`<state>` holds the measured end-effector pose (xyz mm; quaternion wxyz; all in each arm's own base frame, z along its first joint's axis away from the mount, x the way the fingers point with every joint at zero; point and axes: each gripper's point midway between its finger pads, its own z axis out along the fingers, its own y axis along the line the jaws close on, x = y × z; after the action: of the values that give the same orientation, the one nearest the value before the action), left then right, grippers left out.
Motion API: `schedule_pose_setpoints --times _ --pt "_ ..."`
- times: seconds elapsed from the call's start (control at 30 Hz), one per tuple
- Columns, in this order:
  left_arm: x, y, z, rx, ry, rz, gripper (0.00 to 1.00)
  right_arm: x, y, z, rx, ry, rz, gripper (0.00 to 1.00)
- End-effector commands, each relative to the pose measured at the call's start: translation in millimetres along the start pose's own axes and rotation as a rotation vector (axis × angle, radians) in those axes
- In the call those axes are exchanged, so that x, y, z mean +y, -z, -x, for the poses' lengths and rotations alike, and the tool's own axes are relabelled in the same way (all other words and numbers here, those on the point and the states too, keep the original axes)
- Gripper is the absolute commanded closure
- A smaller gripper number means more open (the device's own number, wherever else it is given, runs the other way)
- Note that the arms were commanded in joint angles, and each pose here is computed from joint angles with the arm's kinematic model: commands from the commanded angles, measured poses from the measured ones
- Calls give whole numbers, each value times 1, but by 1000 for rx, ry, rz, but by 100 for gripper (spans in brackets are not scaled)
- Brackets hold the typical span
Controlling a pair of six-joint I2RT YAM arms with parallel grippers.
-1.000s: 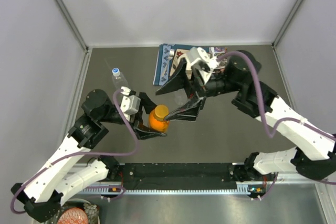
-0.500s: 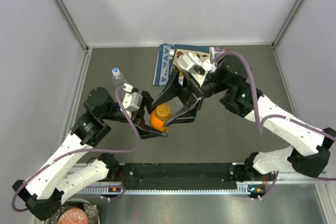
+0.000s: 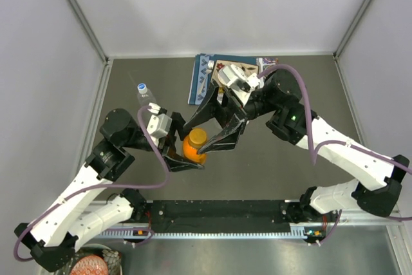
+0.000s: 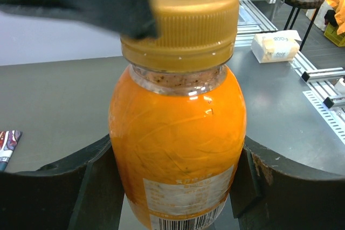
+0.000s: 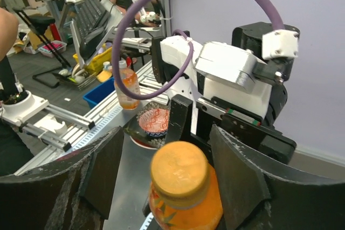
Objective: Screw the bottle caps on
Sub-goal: Screw the bottle cap onto the plastic bottle.
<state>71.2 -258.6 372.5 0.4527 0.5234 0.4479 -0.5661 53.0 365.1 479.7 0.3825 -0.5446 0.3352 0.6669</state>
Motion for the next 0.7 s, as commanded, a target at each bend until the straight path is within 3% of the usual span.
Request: schedule_pose_setpoints --times 0.0,0.13,0.67 --pt "-12 3 22 -49 -112 -34 100 -13 -1 1 -14 18 -39 32" --pt "-13 4 18 -46 -104 -37 100 -20 0 5 -25 37 -72 28" --pt "-1 5 26 -80 -67 60 100 -15 -1 2 -36 10 -35 51"
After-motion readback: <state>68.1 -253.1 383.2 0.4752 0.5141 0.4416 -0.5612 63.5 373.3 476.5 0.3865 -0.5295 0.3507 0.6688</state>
